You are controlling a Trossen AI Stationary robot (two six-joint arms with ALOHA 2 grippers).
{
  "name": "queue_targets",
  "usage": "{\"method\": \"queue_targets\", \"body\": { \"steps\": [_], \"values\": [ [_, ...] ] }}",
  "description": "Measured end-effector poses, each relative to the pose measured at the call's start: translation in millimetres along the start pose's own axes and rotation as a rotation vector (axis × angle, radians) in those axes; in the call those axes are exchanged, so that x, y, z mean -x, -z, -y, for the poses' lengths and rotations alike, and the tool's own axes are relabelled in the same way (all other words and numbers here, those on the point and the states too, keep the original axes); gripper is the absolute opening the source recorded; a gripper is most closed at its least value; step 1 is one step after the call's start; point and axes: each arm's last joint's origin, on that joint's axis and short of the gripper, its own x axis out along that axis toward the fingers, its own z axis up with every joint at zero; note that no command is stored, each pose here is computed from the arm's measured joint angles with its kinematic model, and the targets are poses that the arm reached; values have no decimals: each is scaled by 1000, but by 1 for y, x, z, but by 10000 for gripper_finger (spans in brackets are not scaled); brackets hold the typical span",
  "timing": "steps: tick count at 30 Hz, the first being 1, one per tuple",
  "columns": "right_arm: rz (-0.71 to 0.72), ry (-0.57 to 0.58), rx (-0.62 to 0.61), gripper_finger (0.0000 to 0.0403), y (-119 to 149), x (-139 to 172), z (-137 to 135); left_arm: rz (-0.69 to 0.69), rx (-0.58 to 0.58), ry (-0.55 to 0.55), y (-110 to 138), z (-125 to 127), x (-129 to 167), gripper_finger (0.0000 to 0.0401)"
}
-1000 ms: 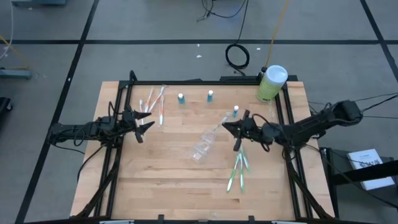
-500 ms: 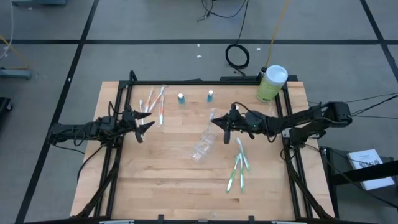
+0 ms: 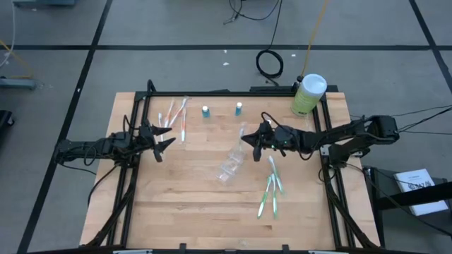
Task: Pick & Place toothbrushing station
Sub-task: Put the green toothbrush into the transparent organizer
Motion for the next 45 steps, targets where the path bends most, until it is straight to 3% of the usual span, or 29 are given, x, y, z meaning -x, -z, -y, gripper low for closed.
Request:
{"method": "queue_targets", "body": {
  "steps": [24, 28, 36, 45],
  "values": [
    [-56, 14, 6, 7, 21, -16, 3, 0, 0, 0, 0, 0, 0, 234],
    [-71, 18, 58, 40, 24, -16, 4, 0, 0, 0, 0, 0, 0, 235],
    [0, -10, 140, 147, 12, -13, 0, 0, 0, 0, 0, 0, 0, 235],
    [3, -55, 140, 224, 11, -12, -2, 0, 0, 0, 0, 0, 0, 234]
  ]
}}
